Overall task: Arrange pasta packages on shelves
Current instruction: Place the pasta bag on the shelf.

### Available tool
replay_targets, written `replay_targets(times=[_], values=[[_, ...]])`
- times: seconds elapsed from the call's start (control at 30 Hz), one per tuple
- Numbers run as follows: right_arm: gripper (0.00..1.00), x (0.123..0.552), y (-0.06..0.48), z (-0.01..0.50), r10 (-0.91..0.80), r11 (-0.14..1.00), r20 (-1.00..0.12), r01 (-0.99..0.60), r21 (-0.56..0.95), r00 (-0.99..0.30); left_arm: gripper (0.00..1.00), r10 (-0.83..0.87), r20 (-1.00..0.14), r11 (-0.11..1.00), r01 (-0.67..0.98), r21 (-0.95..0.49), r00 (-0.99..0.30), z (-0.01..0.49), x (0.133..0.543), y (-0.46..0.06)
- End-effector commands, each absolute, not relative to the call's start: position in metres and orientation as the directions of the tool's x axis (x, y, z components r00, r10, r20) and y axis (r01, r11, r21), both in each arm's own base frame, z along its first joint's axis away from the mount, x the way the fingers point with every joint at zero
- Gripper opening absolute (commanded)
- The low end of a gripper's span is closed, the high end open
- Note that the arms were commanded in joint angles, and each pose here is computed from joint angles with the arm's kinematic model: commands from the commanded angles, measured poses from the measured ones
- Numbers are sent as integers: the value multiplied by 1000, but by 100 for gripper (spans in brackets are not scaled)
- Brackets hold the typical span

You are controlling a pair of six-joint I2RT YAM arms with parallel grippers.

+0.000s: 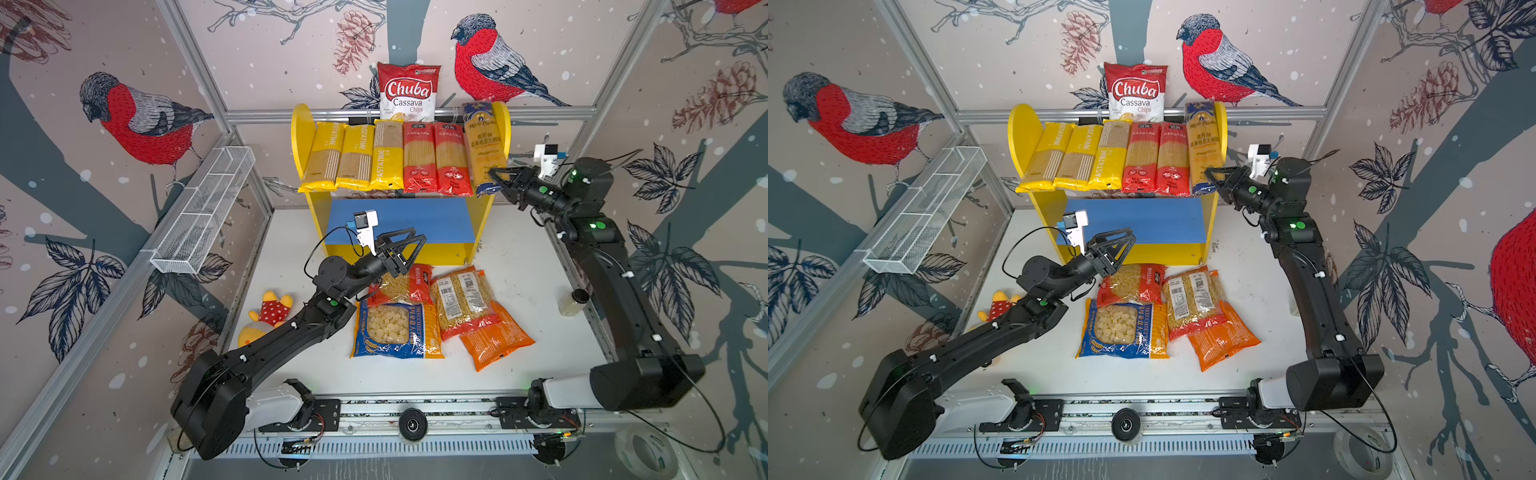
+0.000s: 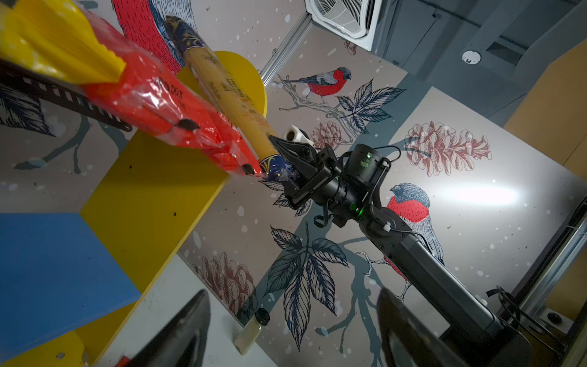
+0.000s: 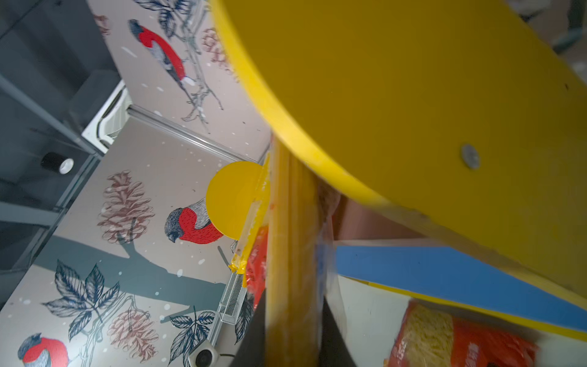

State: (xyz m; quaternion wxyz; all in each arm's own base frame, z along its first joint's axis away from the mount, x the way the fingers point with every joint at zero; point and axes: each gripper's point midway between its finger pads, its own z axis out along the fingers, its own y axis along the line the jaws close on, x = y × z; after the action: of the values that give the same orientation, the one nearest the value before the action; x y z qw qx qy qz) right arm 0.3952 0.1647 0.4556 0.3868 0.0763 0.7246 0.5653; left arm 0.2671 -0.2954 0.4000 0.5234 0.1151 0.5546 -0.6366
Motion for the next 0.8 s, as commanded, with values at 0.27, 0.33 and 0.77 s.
replay_targets(times=[0.27,0.33,0.77], values=[[0,416,176,479,602,270,-462,-379,885,-651,80,-536,-711,123,792,-599,-455,389,263,-310],[10,423,177,479,624,253,-437,-362,897,-648,80,-531,-711,117,791,-600,-461,387,262,-314],[61,398,172,449,619,296,-444,-331,896,-648,80,-520,-704,119,775,-620,-483,374,262,-317]])
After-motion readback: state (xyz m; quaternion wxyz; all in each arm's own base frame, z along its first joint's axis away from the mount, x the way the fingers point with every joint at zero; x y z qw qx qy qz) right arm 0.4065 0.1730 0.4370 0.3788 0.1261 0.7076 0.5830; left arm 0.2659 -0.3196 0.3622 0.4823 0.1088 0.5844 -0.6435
